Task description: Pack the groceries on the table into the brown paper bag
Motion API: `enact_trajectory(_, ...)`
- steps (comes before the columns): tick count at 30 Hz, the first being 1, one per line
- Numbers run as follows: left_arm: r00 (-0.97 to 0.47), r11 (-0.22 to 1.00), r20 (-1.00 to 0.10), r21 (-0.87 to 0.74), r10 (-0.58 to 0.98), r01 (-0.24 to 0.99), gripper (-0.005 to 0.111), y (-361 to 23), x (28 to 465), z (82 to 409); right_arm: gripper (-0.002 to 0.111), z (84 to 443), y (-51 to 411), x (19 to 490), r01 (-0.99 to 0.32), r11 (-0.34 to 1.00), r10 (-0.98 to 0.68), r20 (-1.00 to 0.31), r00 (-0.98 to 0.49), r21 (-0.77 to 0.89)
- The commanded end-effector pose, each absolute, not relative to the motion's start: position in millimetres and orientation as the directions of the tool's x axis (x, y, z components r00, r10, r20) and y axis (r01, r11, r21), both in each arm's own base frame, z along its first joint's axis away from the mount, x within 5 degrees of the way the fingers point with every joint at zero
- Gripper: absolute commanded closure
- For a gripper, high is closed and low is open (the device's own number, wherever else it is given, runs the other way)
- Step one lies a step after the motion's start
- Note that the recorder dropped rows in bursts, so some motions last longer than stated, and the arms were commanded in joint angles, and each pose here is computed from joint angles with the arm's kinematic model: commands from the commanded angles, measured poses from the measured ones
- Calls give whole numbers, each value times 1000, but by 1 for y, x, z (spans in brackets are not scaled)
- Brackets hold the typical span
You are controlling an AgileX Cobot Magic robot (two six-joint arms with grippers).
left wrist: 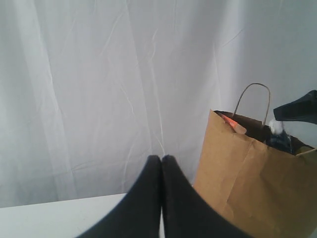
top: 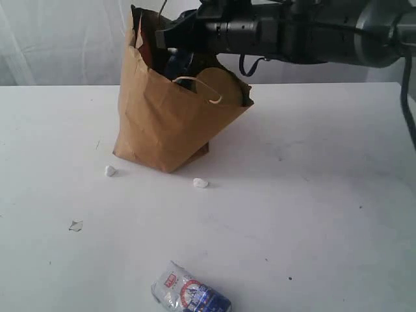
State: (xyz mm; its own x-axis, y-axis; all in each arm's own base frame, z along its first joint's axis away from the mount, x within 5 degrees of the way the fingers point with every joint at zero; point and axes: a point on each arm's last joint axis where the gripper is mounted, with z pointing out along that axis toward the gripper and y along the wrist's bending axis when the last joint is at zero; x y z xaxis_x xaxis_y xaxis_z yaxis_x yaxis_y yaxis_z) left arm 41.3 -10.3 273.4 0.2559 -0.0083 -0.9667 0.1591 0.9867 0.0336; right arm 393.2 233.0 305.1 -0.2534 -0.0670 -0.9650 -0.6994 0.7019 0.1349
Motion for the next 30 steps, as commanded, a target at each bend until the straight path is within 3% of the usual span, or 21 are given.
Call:
enact_trajectory(1, 258, 983, -966, 54, 7, 176, 107, -12, 41, 271, 78, 302, 236, 399, -698, 705, -71, -966, -248, 127)
enact_trajectory(4, 258, 982, -966, 55, 7, 179, 107, -12, 41, 271, 71, 304, 236, 398, -696, 706, -68, -967, -244, 126)
enact_trajectory(13, 258, 982, -966, 56, 7, 182, 107, -12, 40, 271, 73, 353, 221, 382, -668, 739, -22, -988, -155, 89)
enact_trajectory(20, 257, 980, -966, 58, 7, 191, 107, -13, 40, 271, 79, 383, 185, 370, -433, 901, -24, -993, -113, 28)
enact_trajectory(24, 257, 978, -967, 60, 7, 200, 107, -14, 40, 271, 96, 379, 151, 348, -214, 976, -61, -985, -161, -25)
enact_trajectory(25, 257, 978, -967, 60, 7, 200, 107, -14, 40, 271, 107, 368, 130, 334, -95, 986, -155, -967, -204, -138)
enact_trajectory(27, 257, 978, -966, 60, 7, 198, 107, -14, 40, 271, 108, 335, 97, 311, 83, 940, -282, -891, -356, -331)
enact_trajectory(30, 254, 975, -967, 57, 1, 214, 107, -15, 40, 271, 108, 288, 62, 281, 135, 731, -475, -641, -603, -669)
